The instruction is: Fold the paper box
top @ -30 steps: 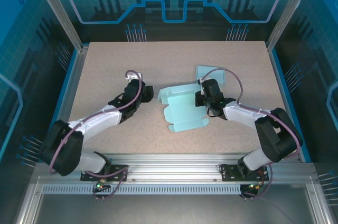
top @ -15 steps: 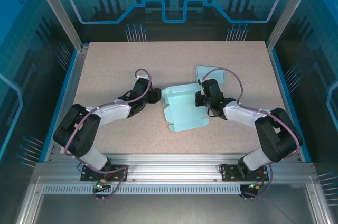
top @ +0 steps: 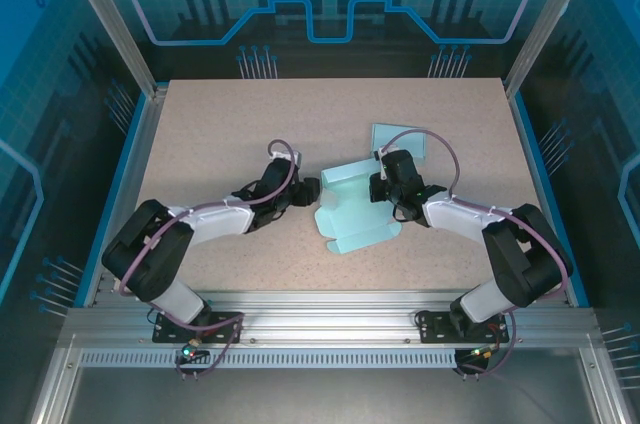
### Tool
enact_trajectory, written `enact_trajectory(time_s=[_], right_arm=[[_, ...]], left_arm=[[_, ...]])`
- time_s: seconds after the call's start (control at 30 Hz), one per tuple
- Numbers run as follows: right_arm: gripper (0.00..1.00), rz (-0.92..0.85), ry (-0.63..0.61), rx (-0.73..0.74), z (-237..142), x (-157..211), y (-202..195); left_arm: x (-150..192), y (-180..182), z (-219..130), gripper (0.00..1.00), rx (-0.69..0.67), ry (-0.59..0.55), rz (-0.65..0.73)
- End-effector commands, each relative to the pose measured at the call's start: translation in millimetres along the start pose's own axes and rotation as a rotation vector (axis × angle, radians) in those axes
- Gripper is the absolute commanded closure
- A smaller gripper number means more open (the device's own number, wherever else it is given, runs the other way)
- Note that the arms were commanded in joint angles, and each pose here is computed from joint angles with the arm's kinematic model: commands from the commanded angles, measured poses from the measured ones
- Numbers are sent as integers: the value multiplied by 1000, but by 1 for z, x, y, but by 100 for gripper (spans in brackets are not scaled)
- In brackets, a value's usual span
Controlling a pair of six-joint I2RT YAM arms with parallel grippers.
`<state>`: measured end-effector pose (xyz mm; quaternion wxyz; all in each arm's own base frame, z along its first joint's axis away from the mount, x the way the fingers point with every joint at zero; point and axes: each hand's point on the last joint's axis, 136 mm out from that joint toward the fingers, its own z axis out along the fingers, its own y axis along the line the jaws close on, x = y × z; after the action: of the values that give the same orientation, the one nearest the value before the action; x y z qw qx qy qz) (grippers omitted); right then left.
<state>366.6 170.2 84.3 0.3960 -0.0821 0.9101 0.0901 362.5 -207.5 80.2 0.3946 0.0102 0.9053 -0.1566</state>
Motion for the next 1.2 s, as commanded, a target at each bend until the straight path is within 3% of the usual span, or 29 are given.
enact_trajectory(time_s=[0.0,0.27,0.53,0.9,1.17], right_arm=[[100,-7,-20,-22,0,-10,9],[100,-7,-16,-24,1,-10,9],[100,-10,-15,-25,1,-10,9],[100,-10,-13,-38,1,-9,12],[100,-10,-15,-35,1,-10,11]], left_arm=[[4,-10,-13,27,57,-3,-8],[16,-18,-24,31,106,1,33],[-2,-48,-24,33,208,-73,98],[-25,-55,-1,34,136,-189,149],[-23,-80,1,34,222,-235,246]])
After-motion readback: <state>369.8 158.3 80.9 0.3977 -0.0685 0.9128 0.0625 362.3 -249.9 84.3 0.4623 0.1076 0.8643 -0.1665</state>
